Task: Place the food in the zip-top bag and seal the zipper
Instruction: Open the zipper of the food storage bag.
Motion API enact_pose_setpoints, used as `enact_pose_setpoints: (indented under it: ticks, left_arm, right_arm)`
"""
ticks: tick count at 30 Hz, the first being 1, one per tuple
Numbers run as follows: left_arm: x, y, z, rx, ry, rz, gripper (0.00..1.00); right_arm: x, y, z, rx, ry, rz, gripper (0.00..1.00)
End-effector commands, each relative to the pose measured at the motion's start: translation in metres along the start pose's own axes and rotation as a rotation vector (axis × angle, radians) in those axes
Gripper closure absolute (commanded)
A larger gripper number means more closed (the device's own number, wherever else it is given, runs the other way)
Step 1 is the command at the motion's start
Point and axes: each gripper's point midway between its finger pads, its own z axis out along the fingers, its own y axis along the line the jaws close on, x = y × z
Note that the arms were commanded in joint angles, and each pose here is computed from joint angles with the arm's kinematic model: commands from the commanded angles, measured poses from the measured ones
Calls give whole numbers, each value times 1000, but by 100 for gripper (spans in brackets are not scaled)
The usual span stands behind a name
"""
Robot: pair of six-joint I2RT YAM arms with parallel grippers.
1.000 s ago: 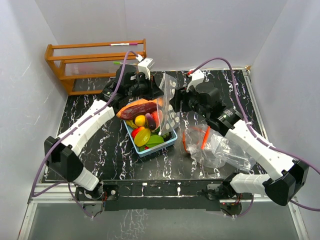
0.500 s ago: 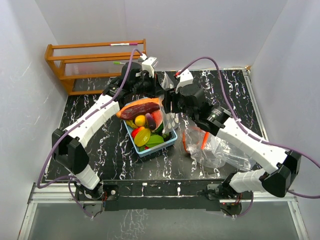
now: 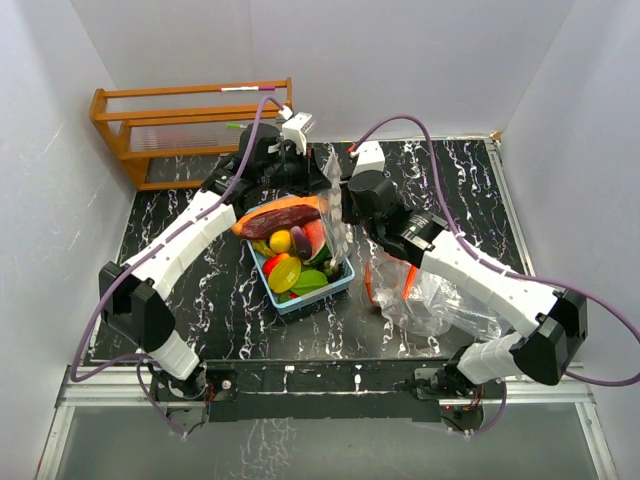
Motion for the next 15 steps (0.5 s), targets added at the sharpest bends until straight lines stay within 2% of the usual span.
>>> enact_pose_setpoints:
  ticks: [1,2,3,7,15]
  left_arm:
    - [-23,-27,-33,60,-77,39,100]
    - [-21,-27,-34,57,-74,42,100]
    - [-19,-26,-34,54,-69,44,100]
    - [-5,-6,-33,-31,-45,63,100]
    - [2,50,-54,-348,27,169,100]
  right_arm:
    - [-9,-14,10,117,-57,24,86]
    - [-9,-24,10,178,-65,40,92]
    - [-11,-35,7,244,-82,64,92]
    - [-28,-59,-10,356,-161,106,92]
    - [-38,-115,-50,648,-261,122,92]
